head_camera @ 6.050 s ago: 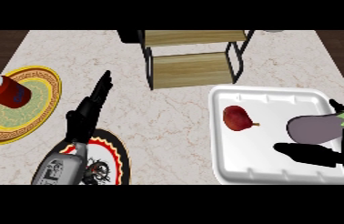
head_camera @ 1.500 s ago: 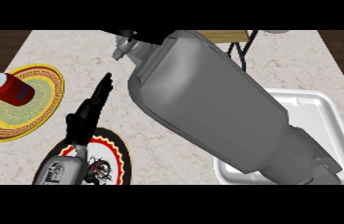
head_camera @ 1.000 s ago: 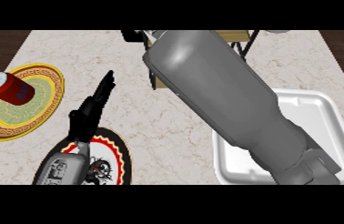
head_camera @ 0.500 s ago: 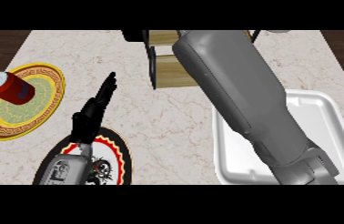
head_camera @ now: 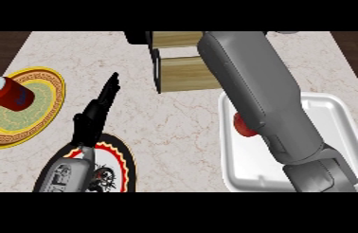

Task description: Pick the eggplant from the tray and place it in the tiered shelf

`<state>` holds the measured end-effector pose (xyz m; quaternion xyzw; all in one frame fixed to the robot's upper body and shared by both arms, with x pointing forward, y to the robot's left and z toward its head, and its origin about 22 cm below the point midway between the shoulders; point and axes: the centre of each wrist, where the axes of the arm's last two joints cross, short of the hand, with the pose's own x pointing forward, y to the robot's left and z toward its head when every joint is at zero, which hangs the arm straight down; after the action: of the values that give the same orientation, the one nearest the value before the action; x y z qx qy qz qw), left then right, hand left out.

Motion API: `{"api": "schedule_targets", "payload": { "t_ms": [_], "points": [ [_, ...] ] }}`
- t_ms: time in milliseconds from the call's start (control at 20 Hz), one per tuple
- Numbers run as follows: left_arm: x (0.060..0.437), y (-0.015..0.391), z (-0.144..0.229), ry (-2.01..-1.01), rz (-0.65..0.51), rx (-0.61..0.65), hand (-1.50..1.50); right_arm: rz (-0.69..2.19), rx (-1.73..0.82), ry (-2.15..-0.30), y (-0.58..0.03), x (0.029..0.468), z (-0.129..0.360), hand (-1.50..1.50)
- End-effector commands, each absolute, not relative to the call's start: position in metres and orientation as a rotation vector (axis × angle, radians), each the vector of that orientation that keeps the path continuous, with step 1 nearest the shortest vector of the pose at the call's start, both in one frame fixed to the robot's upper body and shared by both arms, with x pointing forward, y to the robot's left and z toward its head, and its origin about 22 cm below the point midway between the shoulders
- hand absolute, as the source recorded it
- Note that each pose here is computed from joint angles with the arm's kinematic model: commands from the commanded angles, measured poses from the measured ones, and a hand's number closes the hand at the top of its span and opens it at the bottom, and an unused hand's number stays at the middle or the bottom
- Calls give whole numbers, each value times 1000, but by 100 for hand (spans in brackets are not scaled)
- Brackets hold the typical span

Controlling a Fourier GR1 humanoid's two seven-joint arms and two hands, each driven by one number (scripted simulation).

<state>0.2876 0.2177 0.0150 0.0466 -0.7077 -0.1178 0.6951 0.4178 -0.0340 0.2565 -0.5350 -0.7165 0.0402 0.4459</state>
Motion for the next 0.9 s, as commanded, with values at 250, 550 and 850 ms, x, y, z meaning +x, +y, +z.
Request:
{"api": "schedule_targets", "payload": {
  "t_ms": [250,550,850],
  "points": [
    [294,227,21,-1588,-265,110,0,3,-1482,-1556,-51,423,239,-150],
    [285,234,10,-1567,-250,103,0,-154,-1287,-1662,-66,409,252,-150],
    [297,210,22,-1571,-262,97,0,-159,-1181,-1715,-66,406,278,-150]
  ]
}}
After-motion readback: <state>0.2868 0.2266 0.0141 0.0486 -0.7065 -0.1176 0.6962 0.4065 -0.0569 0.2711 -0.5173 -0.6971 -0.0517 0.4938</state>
